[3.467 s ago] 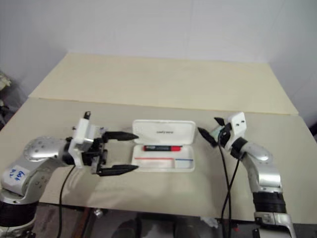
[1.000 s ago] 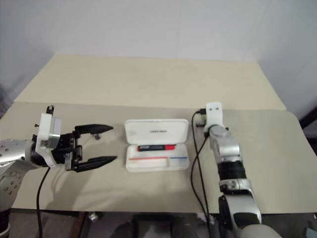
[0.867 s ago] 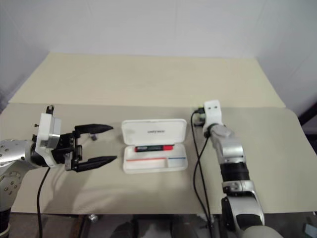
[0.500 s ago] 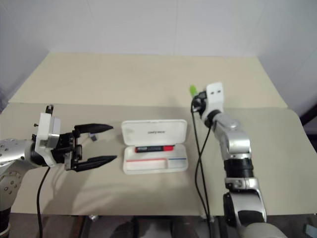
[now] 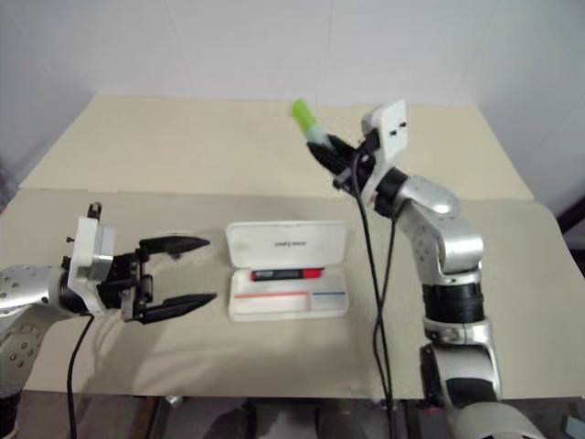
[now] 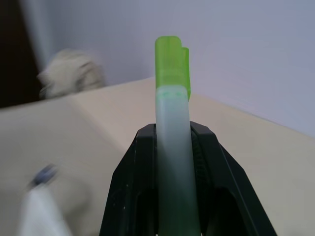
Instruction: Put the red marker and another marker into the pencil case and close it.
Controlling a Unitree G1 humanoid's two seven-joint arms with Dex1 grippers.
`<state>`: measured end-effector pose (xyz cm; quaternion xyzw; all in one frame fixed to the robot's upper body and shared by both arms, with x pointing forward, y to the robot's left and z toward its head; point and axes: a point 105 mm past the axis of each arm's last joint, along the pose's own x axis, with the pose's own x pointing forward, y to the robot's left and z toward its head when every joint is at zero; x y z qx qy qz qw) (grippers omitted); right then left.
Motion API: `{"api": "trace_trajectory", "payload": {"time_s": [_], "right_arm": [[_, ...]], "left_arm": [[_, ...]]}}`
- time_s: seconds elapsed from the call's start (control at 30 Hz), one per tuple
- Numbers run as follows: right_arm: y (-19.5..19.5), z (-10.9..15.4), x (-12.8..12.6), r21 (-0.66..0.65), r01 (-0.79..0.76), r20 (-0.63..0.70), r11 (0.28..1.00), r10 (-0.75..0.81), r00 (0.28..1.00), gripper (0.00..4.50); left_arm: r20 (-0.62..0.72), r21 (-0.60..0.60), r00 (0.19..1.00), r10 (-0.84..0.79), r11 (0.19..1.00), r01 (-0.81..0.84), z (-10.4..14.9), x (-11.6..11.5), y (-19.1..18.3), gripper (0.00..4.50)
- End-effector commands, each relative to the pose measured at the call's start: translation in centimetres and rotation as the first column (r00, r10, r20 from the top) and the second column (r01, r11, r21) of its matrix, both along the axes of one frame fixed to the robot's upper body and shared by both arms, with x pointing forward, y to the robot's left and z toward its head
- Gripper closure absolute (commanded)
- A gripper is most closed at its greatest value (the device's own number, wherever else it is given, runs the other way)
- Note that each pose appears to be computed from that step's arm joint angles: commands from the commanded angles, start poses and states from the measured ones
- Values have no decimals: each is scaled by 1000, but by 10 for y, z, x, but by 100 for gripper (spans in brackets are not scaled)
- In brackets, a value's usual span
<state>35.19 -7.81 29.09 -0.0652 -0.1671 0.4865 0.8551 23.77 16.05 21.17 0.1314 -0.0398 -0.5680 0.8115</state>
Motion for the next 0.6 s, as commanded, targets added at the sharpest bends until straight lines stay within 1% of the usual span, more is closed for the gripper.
{"api": "trace_trajectory", "payload": {"time_s": [0.03,0.17,0.3,0.37,0.43,0.5,0.57,0.6], "right_arm": [[8,6,-30,-107,-207,47,972,213,976,403],[12,-5,-44,-225,-342,-21,912,346,938,403],[15,-29,-60,-376,-468,-137,800,451,882,403],[18,-37,-66,-408,-506,-174,760,479,860,403],[21,-45,-69,-420,-531,-207,736,492,846,403],[26,-60,-68,-462,-534,-236,708,482,844,403],[33,-79,-70,-523,-543,-273,657,474,837,403],[35,-83,-72,-532,-550,-277,644,482,831,403]], "left_arm": [[59,-38,998,7,999,-5,11,-7,2,0],[60,-58,998,30,998,-27,9,-8,10,0],[65,-64,996,60,996,-55,7,-10,18,0],[55,-67,996,65,996,-62,5,-12,21,0],[43,-70,997,63,996,-60,2,-15,22,0],[36,-73,997,66,995,-63,0,-18,25,0],[35,-93,998,59,994,-55,-1,-23,28,0],[31,-91,997,65,994,-62,-2,-24,30,0]]}}
